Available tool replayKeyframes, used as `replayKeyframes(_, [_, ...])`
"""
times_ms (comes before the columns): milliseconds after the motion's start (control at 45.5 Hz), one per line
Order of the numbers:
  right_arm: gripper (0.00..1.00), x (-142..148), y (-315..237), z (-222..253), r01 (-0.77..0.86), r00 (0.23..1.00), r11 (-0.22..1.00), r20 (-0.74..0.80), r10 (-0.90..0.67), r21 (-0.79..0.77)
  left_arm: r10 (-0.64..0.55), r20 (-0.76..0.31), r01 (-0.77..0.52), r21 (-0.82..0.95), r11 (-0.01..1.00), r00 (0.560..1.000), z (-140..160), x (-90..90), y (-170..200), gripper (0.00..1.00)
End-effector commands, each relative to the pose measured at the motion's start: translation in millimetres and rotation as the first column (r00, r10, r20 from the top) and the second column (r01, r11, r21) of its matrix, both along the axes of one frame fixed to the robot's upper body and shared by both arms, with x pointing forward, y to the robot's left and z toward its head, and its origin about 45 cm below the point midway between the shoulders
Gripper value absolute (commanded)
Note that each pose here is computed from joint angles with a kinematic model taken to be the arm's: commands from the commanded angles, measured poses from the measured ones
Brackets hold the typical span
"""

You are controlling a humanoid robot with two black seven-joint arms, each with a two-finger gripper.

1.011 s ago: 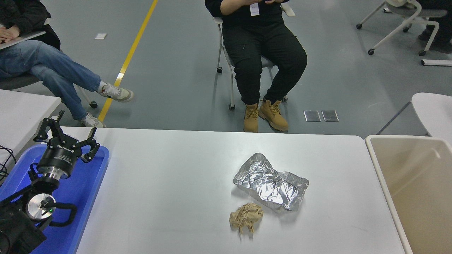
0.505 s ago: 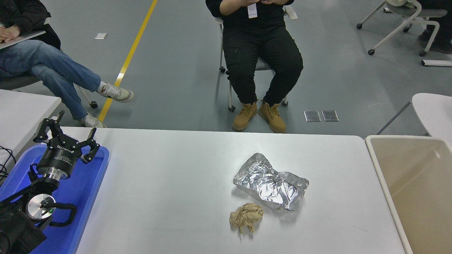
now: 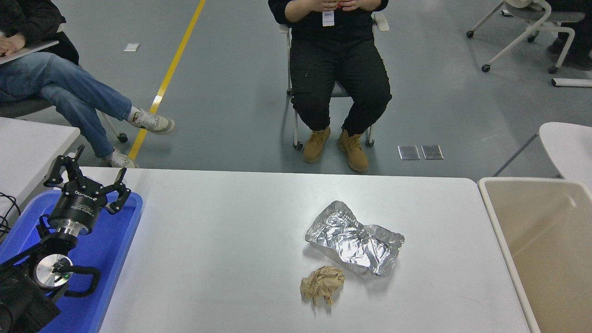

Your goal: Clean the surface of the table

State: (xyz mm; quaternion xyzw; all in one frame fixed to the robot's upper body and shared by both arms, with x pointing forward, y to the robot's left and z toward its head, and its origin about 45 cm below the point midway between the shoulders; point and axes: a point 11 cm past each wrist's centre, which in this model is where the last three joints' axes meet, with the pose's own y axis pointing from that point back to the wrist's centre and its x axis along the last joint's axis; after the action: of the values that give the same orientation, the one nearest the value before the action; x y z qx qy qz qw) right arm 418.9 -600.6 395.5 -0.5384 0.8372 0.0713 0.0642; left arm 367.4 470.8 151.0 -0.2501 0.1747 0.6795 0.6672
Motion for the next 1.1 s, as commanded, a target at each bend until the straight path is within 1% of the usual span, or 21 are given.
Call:
replayKeyframes(0, [0.99, 15, 45, 30, -0.184, 0.979, 0.983, 0.084, 0.185, -0.022, 0.0, 0.0, 0.0, 0.0, 1.0, 1.0, 0, 0.0, 0, 1.0])
replayKeyframes(110, [0.99, 20, 63, 31, -0.24, 0.967, 0.97, 0.077, 0.243, -0.042, 0.001, 0.0, -0.001, 0.001, 1.0, 1.0, 0, -0.1, 1, 1.0])
replayKeyframes(264, [0.99, 24, 90, 18, -0.339, 0.939, 0.935, 0.017, 0.342, -0.102, 0.0, 0.0, 0.0, 0.0, 1.0, 1.0, 0, 0.0, 0, 1.0])
replayKeyframes(418, [0.99, 25, 110, 2, -0.398, 0.917, 0.912, -0.016, 0.399, -0.095, 0.0, 0.0, 0.0, 0.0, 1.0, 1.0, 0, 0.0, 0, 1.0])
replayKeyframes(681, [0.99, 25, 137, -10, -0.509, 0.861, 0.855, -0.059, 0.506, -0.101, 0.0, 0.0, 0.0, 0.0, 1.0, 1.0, 0, 0.0, 0, 1.0])
replayKeyframes(769, [0.99, 25, 141, -11, -0.524, 0.852, 0.846, -0.058, 0.521, -0.098, 0.0, 0.0, 0.0, 0.0, 1.0, 1.0, 0, 0.0, 0, 1.0])
replayKeyframes(945, [0.99, 27, 141, -15, -0.514, 0.858, 0.853, -0.055, 0.511, -0.086, 0.0, 0.0, 0.0, 0.0, 1.0, 1.0, 0, 0.0, 0, 1.0])
replayKeyframes(1077, [0.99, 28, 144, -28, -0.504, 0.863, 0.863, -0.046, 0.503, -0.042, 0.0, 0.0, 0.0, 0.0, 1.0, 1.0, 0, 0.0, 0, 1.0])
